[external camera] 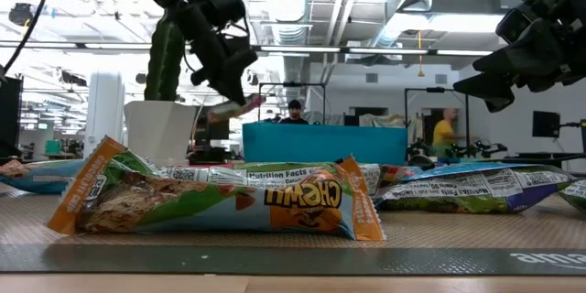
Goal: Pick and place Granola Bars by type
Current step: Put the red granola bar into the top transparent bin
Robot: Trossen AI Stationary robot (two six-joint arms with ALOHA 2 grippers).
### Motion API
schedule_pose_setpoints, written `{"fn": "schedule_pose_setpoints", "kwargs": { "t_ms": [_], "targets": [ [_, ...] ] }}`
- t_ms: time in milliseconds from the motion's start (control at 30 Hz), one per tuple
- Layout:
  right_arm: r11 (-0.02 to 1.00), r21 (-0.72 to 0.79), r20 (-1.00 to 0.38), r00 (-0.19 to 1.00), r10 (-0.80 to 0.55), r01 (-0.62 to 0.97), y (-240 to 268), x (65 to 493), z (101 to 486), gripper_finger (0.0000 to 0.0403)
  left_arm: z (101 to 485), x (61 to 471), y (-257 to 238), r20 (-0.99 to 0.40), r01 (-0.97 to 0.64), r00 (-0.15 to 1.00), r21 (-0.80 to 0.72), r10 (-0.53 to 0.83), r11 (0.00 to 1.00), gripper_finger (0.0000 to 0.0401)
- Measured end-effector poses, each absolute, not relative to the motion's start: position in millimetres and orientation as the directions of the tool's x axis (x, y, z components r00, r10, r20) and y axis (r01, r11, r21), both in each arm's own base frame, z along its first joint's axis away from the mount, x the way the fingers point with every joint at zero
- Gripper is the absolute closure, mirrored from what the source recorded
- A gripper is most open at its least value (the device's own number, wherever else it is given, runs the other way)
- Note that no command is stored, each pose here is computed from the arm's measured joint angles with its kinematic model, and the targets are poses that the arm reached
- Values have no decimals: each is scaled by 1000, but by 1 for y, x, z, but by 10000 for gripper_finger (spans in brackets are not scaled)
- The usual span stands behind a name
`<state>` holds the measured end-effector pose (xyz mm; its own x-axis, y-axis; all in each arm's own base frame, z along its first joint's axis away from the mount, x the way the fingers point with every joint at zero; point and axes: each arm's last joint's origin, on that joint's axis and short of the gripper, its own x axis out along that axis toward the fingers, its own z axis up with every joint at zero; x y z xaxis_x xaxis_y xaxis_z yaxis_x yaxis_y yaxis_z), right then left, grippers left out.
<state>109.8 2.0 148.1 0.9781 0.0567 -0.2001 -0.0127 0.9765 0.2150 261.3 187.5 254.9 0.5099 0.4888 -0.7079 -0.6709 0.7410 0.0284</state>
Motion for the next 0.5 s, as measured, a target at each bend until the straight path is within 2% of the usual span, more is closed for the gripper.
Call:
{"fn": "schedule_pose_setpoints", "kwargs": {
  "t_ms": [300,500],
  "targets": [
    [977,215,-200,978,57,-13,2,110,148,168,296,303,209,-640,-596,585,77,498,799,375],
    [977,215,-201,978,57,-13,2,110,148,168,308,345,222,-696,-502,572,121,434,856,375]
  ]
}}
